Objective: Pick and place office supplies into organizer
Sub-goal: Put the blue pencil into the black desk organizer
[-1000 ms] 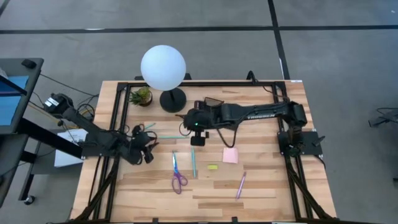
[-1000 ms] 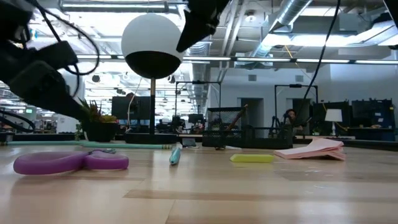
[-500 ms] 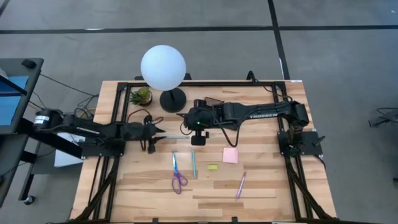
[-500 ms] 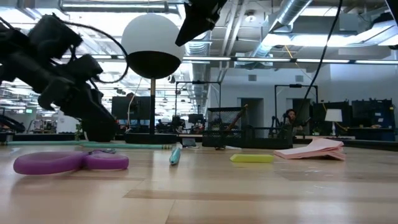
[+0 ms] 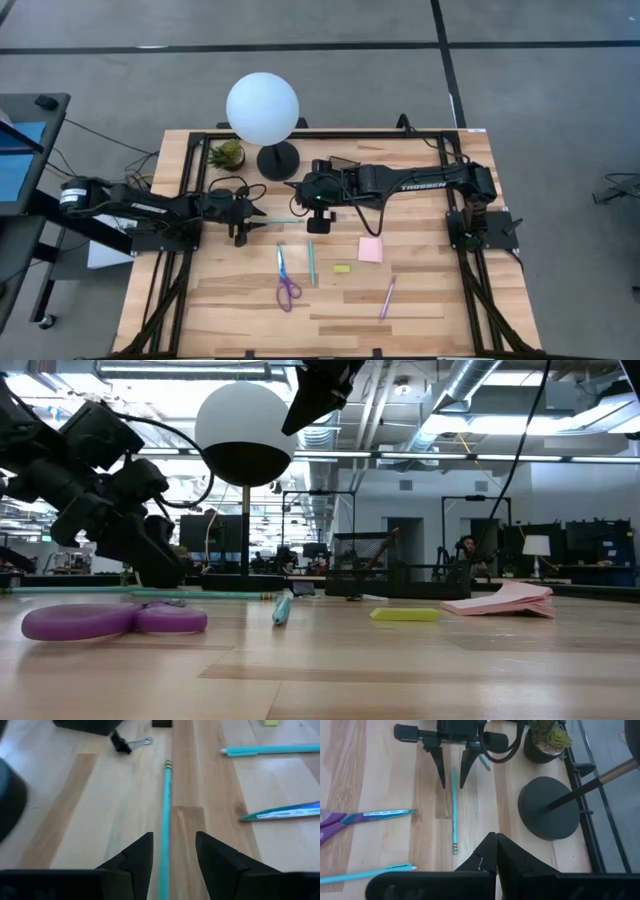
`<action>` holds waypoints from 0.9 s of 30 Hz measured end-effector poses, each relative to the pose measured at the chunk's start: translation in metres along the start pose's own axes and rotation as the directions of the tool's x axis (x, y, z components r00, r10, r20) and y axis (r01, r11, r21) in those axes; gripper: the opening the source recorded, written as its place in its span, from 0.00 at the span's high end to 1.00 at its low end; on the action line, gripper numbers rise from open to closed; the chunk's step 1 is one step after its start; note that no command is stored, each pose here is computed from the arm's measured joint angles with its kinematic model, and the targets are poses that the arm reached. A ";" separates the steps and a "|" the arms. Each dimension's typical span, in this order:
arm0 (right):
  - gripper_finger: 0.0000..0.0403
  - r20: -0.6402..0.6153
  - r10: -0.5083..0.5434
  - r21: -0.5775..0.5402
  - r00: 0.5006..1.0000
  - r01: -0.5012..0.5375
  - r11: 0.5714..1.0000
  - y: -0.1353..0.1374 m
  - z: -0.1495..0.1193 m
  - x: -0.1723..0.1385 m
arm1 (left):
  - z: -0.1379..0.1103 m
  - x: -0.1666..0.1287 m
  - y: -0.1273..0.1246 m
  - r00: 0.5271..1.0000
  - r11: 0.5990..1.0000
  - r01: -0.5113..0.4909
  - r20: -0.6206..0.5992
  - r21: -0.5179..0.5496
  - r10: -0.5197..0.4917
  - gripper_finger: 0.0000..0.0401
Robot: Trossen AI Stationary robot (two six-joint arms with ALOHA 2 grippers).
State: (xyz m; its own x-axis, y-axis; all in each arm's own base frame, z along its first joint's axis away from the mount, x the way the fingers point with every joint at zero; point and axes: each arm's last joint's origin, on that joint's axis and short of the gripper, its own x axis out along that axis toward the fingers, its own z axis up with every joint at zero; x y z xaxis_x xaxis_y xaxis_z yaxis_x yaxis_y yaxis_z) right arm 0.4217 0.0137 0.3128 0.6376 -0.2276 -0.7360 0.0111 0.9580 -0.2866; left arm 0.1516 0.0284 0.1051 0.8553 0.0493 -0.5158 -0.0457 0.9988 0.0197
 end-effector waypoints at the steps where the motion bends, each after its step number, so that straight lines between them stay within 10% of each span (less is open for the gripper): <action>1: 1.00 0.000 0.000 0.002 1.000 0.000 1.000 0.000 0.000 0.000 | 0.000 0.002 0.000 1.000 1.000 0.003 0.008 0.001 -0.003 0.65; 11: 1.00 0.000 0.000 0.002 1.000 0.000 1.000 0.000 0.000 0.000 | -0.008 0.035 0.010 0.994 1.000 -0.013 -0.106 -0.027 0.010 0.65; 27: 1.00 -0.023 0.003 -0.005 1.000 -0.004 1.000 0.001 -0.002 0.000 | -0.030 0.063 0.017 0.999 0.990 0.035 0.030 -0.135 -0.031 0.65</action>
State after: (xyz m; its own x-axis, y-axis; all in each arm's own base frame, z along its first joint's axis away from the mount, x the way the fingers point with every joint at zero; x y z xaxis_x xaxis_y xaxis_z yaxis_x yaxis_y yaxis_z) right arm 0.4203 0.0137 0.3111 0.6198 -0.2282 -0.7508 0.0051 0.9579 -0.2870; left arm 0.1893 0.0479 0.0467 0.8715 0.0183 -0.4900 -0.0851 0.9898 -0.1145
